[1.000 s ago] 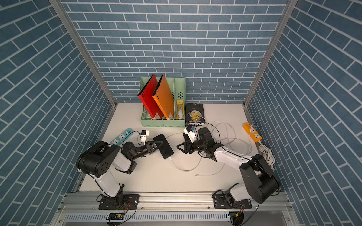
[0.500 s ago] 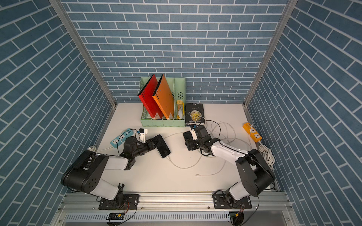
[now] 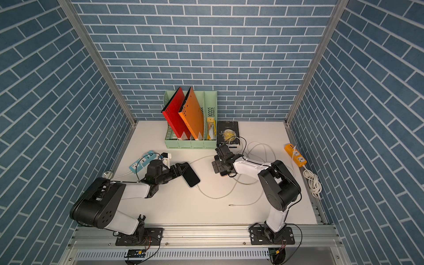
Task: Plug the charging cable into the phone
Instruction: Place the phone at the center of the board, then pick up the phone at the center of the board.
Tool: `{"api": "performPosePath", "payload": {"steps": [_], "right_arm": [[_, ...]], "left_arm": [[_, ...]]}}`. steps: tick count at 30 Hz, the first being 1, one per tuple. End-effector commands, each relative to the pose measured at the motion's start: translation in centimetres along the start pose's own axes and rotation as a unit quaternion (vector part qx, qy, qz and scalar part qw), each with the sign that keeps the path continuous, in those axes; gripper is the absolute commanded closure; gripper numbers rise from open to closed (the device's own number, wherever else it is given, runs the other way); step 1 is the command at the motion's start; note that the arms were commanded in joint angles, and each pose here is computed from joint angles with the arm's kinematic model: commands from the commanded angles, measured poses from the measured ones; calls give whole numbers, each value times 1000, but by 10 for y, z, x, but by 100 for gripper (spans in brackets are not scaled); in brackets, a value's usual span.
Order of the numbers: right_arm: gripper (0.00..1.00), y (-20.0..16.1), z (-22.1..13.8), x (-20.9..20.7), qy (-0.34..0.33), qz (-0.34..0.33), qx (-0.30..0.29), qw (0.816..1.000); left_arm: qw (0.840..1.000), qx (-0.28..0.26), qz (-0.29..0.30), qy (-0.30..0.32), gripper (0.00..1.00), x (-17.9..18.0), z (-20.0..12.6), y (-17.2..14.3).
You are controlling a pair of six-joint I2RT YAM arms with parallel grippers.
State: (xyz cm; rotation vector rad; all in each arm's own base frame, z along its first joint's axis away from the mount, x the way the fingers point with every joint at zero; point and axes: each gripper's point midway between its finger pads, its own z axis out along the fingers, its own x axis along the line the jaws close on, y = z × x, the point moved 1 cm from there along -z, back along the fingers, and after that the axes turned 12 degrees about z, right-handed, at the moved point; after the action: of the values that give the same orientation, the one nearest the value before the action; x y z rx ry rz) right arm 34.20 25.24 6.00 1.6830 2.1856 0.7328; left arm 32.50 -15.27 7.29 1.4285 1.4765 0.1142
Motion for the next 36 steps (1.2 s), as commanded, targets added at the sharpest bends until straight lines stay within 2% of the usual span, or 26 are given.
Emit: {"api": "performPosePath", "payload": {"steps": [1,7,12,24,27,30,36], "right_arm": [[0,2,6,-3,-20,-9,8,1000],[0,-7,14,-3,-19,-12,23,999],[4,-17,21,-6,-21,-12,35,999],[12,-46,32,-12,4,7,79,997],[20,-48,33,-11,6,6,83,997],[32,-39,29,-8,12,6,69,998],[40,-1,-4,22,106,-2,-10,994]], "left_arm": [[997,-24,22,75,24,18,-11,13],[984,-64,32,161,22,34,-38,28],[982,-84,34,166,22,32,-48,33],[989,-69,44,127,22,15,-33,29],[991,-63,48,106,22,6,-27,28],[994,-59,52,82,22,-6,-20,26],[997,-68,38,-7,23,-39,-14,27]]}}
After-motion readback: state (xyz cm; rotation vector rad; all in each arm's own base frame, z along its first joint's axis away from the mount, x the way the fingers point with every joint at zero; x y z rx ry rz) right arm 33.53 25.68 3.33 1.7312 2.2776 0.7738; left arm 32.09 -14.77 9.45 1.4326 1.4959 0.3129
